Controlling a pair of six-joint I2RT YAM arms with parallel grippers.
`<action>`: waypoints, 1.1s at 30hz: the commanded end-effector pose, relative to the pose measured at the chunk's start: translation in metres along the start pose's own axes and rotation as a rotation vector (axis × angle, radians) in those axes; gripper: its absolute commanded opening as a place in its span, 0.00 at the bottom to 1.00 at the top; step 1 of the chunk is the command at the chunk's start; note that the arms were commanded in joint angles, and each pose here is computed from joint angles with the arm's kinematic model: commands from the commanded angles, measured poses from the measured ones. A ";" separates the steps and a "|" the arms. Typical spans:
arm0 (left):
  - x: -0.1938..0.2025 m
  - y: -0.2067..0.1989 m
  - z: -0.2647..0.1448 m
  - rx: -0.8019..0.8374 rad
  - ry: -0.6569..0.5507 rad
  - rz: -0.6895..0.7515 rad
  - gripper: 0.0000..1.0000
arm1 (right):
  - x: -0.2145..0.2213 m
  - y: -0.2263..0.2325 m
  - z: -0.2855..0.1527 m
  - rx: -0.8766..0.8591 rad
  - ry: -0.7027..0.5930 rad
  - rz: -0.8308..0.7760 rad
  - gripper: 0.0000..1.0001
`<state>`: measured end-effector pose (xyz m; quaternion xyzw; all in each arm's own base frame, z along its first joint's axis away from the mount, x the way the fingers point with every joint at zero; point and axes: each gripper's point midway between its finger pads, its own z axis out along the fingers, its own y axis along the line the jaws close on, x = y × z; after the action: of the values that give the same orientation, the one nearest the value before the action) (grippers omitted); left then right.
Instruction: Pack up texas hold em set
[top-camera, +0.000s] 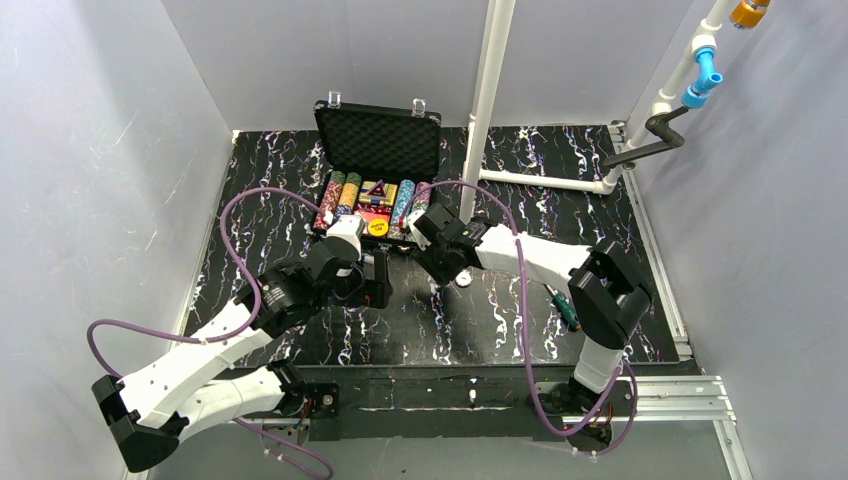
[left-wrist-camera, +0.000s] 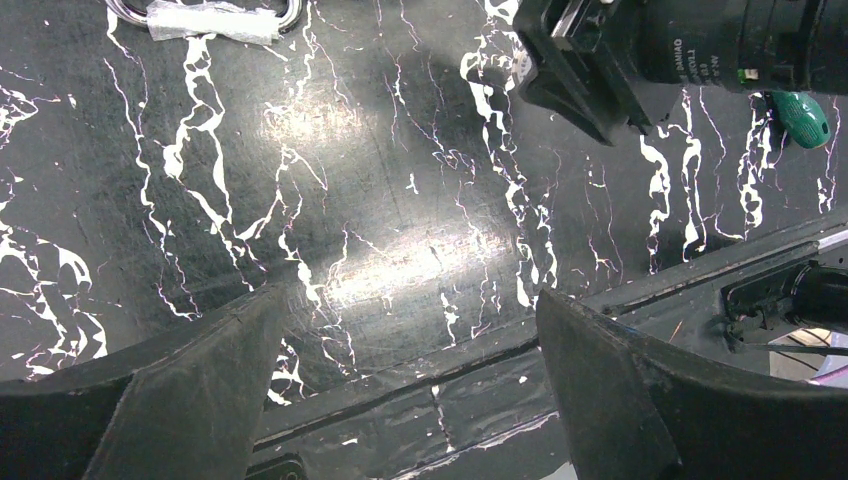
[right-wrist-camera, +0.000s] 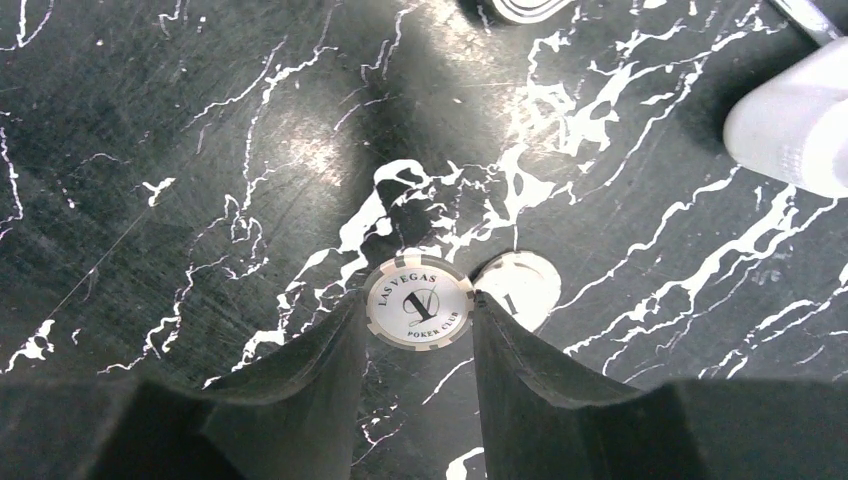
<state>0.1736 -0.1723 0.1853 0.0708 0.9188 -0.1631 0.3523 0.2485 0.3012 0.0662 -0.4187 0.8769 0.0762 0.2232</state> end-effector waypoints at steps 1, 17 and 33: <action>-0.013 -0.003 -0.009 0.009 -0.031 -0.008 0.95 | 0.010 -0.021 -0.006 0.070 0.019 0.052 0.22; -0.014 -0.010 -0.003 0.023 -0.009 0.009 0.96 | 0.039 -0.047 0.023 0.094 0.121 0.118 0.60; -0.011 -0.008 -0.007 0.029 -0.014 -0.006 0.96 | 0.041 -0.037 0.030 0.016 0.114 0.140 0.75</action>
<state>0.1755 -0.1805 0.1891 0.0776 0.9190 -0.1714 0.3465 0.2621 0.2540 0.0247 -0.3650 0.9149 0.0410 0.1673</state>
